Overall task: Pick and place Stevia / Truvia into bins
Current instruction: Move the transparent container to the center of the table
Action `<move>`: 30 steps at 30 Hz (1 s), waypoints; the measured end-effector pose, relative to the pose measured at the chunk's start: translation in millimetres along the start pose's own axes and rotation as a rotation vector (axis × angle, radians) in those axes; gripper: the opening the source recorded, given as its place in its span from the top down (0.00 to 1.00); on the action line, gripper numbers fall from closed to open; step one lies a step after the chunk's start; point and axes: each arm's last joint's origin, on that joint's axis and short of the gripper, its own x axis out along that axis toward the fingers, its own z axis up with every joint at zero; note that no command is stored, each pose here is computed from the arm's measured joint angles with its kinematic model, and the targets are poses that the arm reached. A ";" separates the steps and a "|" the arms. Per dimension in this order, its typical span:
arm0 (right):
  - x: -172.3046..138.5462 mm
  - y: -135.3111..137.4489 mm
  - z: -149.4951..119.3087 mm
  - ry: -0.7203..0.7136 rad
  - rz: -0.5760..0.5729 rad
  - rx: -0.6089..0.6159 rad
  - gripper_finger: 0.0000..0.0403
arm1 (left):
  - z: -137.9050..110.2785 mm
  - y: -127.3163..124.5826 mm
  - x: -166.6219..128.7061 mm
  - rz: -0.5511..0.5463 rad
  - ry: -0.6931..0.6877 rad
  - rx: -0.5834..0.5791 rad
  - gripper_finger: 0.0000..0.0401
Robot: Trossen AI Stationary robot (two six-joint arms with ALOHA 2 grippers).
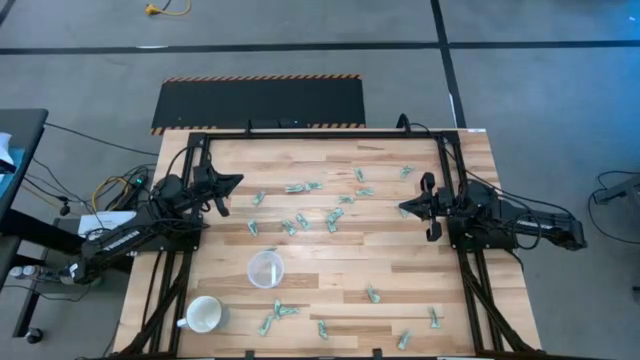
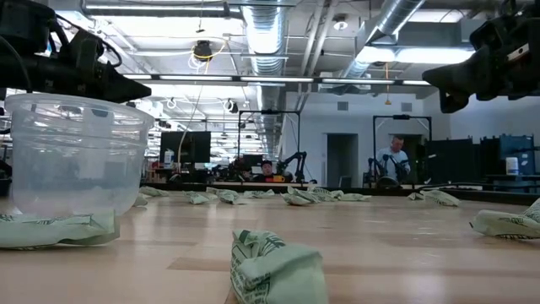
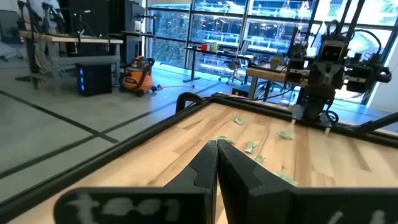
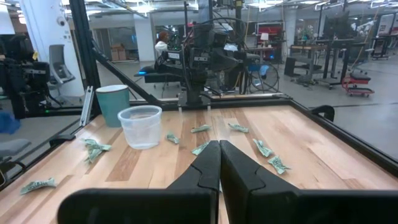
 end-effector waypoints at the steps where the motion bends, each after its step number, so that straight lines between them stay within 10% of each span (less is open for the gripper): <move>1: 0.0 0.0 0.0 0.000 0.000 -0.036 1.00 | 0.0 0.0 0.0 0.000 0.000 0.001 1.00; 6: -0.1 -0.5 1.8 -0.019 -0.007 -0.209 1.00 | -0.1 0.0 0.0 0.000 0.001 -0.008 1.00; 15: -1.9 3.1 21.0 -0.210 0.067 0.303 1.00 | 8.3 -0.9 -0.3 -0.005 -0.093 -0.022 1.00; 30: -13.2 2.3 53.4 -0.515 0.044 0.292 1.00 | 25.5 -2.3 -3.5 -0.005 -0.276 -0.141 1.00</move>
